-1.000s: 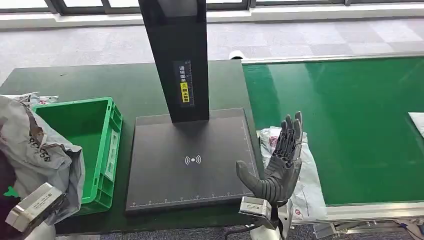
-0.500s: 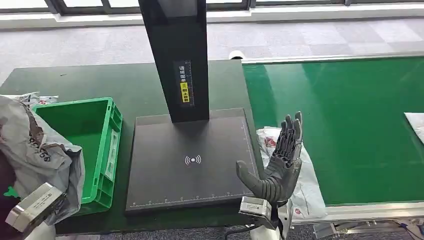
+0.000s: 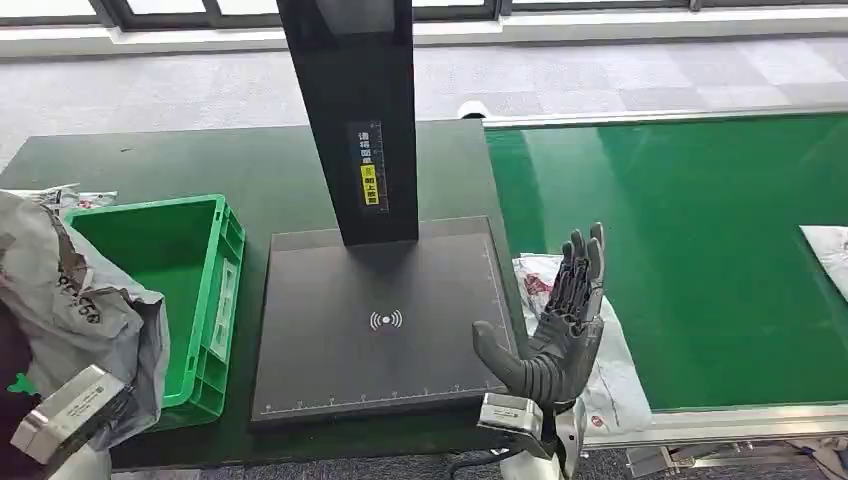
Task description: Moved the parcel from conveyor to table for the left to box.
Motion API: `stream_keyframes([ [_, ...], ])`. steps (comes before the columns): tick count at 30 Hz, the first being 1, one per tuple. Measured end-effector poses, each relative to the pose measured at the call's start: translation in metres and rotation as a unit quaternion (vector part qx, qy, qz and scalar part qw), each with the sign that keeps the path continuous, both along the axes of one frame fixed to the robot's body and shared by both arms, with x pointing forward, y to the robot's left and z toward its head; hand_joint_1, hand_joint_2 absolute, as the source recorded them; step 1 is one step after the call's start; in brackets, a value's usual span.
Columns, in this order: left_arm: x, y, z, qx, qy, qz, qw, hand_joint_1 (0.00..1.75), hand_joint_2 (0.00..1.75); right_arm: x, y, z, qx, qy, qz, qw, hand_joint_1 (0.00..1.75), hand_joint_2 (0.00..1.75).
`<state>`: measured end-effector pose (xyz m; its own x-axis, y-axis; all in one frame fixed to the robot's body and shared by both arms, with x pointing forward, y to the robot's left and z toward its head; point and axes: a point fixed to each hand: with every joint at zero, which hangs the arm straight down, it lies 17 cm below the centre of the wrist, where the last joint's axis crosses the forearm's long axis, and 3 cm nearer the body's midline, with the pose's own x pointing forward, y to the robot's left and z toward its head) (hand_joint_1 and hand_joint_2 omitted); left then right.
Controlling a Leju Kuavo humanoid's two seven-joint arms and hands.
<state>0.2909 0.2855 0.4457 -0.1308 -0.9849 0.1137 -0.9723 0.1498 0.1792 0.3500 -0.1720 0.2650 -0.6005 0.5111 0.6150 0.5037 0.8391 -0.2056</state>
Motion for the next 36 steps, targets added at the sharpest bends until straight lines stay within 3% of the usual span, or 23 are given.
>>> stream_keyframes([
  [4,0.084,0.045,-0.092,-0.106,0.162,0.056,0.980,1.75,1.75,-0.009,-0.007,-0.014,-0.001,0.019,-0.010,1.000,0.00,1.75],
  [10,0.120,0.054,-0.155,-0.105,0.245,0.062,0.962,1.75,1.75,-0.016,-0.012,-0.023,0.001,0.032,-0.016,0.999,0.00,1.75],
  [17,0.130,0.057,-0.179,-0.104,0.274,0.063,0.954,1.75,1.75,-0.017,-0.015,-0.025,0.001,0.034,-0.019,0.999,0.00,1.75],
  [36,0.136,0.057,-0.189,-0.103,0.287,0.061,0.950,1.75,1.75,-0.018,-0.015,-0.027,0.001,0.037,-0.019,0.999,0.00,1.75],
])
